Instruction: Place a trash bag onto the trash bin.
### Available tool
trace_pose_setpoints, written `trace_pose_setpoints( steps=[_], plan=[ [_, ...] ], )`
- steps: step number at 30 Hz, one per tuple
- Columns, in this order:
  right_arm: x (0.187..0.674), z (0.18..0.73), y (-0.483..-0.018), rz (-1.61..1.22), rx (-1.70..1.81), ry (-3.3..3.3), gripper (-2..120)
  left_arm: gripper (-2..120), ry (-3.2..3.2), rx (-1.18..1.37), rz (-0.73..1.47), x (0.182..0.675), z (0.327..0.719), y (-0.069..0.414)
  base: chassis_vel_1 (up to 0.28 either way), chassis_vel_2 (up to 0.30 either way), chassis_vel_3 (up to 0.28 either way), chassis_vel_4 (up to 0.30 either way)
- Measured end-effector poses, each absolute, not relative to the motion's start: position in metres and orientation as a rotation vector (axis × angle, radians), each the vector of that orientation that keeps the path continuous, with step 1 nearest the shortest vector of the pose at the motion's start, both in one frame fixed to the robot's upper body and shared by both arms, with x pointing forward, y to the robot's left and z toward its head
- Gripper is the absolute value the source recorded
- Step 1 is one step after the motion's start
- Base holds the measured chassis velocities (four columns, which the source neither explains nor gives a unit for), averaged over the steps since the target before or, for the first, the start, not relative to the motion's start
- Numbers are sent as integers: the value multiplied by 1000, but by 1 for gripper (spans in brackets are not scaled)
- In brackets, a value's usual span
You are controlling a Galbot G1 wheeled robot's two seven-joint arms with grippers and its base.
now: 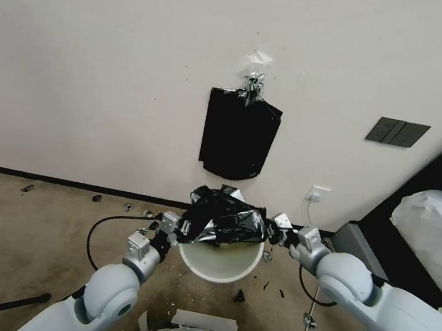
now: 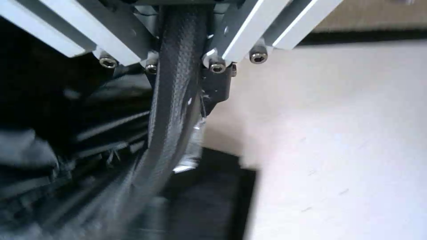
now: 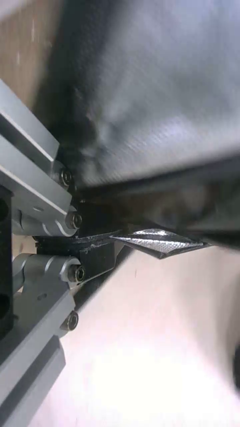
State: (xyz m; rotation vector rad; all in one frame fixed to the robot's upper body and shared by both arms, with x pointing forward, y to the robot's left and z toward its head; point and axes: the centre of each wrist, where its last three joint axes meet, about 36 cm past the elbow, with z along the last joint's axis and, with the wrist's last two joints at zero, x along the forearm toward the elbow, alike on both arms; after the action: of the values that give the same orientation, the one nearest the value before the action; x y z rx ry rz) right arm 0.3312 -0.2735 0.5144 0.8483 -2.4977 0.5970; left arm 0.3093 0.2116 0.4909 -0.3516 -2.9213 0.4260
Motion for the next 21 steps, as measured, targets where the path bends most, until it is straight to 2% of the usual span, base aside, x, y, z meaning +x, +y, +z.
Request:
trace_pose_setpoints(
  steps=[3, 9, 12, 13, 14, 16, 17, 21],
  plan=[
    [321, 505, -261, 517, 876, -2516, 0, 1, -2883, -327, 492, 306, 493, 213, 0, 0, 0, 0],
    [314, 494, -248, 371, 808, -2606, 0, 1, -2848, -315, 467, 300, 491, 214, 0, 0, 0, 0],
    [313, 491, -243, 278, 739, -2670, 8, 1, -2829, -318, 434, 298, 489, 215, 0, 0, 0, 0],
    [312, 490, -241, 234, 707, -2704, 15, 1, -2821, -320, 414, 298, 489, 216, 0, 0, 0, 0],
    [312, 490, -241, 234, 707, -2704, 15, 1, -2821, -320, 414, 298, 489, 216, 0, 0, 0, 0],
    [310, 490, -241, 176, 657, -2751, 26, 1, -2815, -299, 383, 301, 488, 219, 0, 0, 0, 0],
    [310, 490, -241, 176, 657, -2751, 26, 1, -2815, -299, 383, 301, 488, 219, 0, 0, 0, 0],
    [305, 494, -244, 154, 609, -2784, 43, 1, -2810, -260, 360, 308, 488, 224, 0, 0, 0, 0]
  ],
)
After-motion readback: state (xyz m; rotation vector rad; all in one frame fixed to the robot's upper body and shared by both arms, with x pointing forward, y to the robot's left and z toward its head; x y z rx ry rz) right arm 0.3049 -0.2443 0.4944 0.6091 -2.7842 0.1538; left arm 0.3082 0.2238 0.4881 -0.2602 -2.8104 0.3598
